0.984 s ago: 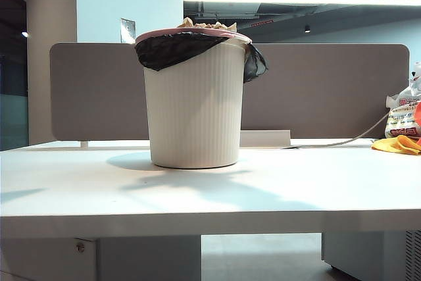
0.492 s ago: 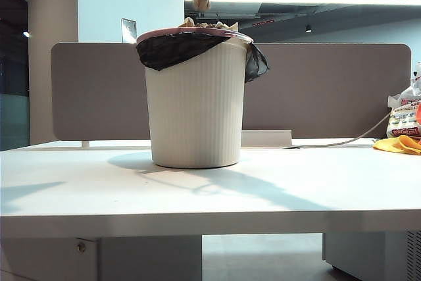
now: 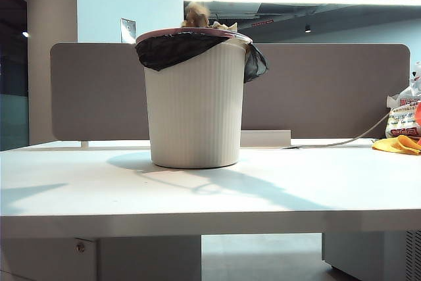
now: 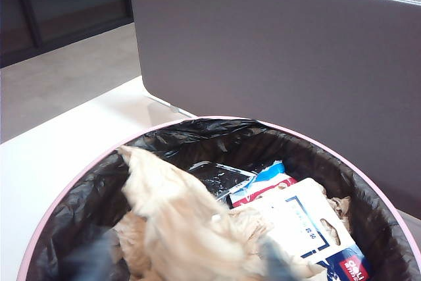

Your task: Pick up all the trash on the table and put it in the trash can.

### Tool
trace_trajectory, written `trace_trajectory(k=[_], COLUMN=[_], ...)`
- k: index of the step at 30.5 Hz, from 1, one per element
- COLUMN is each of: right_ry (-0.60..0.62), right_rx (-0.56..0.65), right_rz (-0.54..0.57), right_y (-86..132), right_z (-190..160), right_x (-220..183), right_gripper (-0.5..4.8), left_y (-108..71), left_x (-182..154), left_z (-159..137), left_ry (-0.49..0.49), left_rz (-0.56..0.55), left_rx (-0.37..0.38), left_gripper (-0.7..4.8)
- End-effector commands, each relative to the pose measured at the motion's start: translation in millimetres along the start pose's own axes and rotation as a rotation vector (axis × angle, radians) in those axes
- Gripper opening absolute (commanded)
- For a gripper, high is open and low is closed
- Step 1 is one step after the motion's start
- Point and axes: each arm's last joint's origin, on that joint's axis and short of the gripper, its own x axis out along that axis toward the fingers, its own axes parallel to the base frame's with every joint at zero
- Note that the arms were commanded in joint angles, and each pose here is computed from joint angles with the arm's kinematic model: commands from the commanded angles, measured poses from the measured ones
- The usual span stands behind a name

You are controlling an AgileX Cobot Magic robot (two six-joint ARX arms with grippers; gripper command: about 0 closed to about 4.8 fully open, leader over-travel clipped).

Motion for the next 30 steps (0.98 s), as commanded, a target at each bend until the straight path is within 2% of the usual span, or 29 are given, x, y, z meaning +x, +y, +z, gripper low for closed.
trace_trajectory(k=[1, 5, 9, 10, 11, 12, 13, 16, 21, 25, 30], right_ry=[-0.027, -0.034, -0.035, -0.031, -0.027, -0.021, -0.021, -0.028, 0.021, 0.05, 0.021], right_rx=[-0.006, -0.008, -0.011, -0.01, -0.009, -0.009, -0.012, -0.018, -0.027, -0.046, -0.083], right_rz=[0.002, 0.002, 0.002, 0.002, 0.002, 0.004, 0.007, 0.011, 0.011, 0.009, -0.077], right_y=[1.2, 2.9, 8.0, 9.7, 11.7, 14.1, 16.0, 21.4, 31.3, 41.3, 61.4], right_z=[7.7, 15.7, 37.9, 44.1, 50.8, 58.1, 63.9, 78.8, 95.0, 104.3, 107.3], right_x=[-4.7, -13.3, -41.7, -51.3, -61.9, -74.8, -84.7, -112.0, -163.2, -210.0, -273.8], right_gripper=[4.79, 4.79, 4.79, 4.64, 3.62, 1.61, 0.05, -0.08, -0.09, -0.09, -0.09], left_y=[-0.8, -1.7, -3.5, -4.0, -4.6, -5.2, -5.5, -6.2, -6.7, -7.9, -7.0], left_x=[-5.0, -14.2, -35.8, -42.2, -49.2, -58.6, -66.3, -88.2, -124.0, -157.6, -183.6], left_z=[3.0, 5.9, 10.8, 11.7, 12.6, 13.5, 13.6, 9.8, -5.6, -15.0, -38.9], left_ry=[-0.015, -0.038, -0.08, -0.09, -0.099, -0.112, -0.117, -0.098, -0.001, -0.035, -0.058], left_rz=[-0.005, -0.007, -0.008, -0.009, -0.009, -0.009, -0.002, 0.012, 0.027, 0.023, 0.024], left_rx=[0.002, 0.003, 0.006, 0.007, 0.007, 0.008, 0.007, 0.005, 0.001, 0.023, 0.035], left_gripper=[-0.05, -0.05, -0.05, -0.05, -0.05, -0.05, -0.05, -0.05, -0.05, -0.05, -0.05])
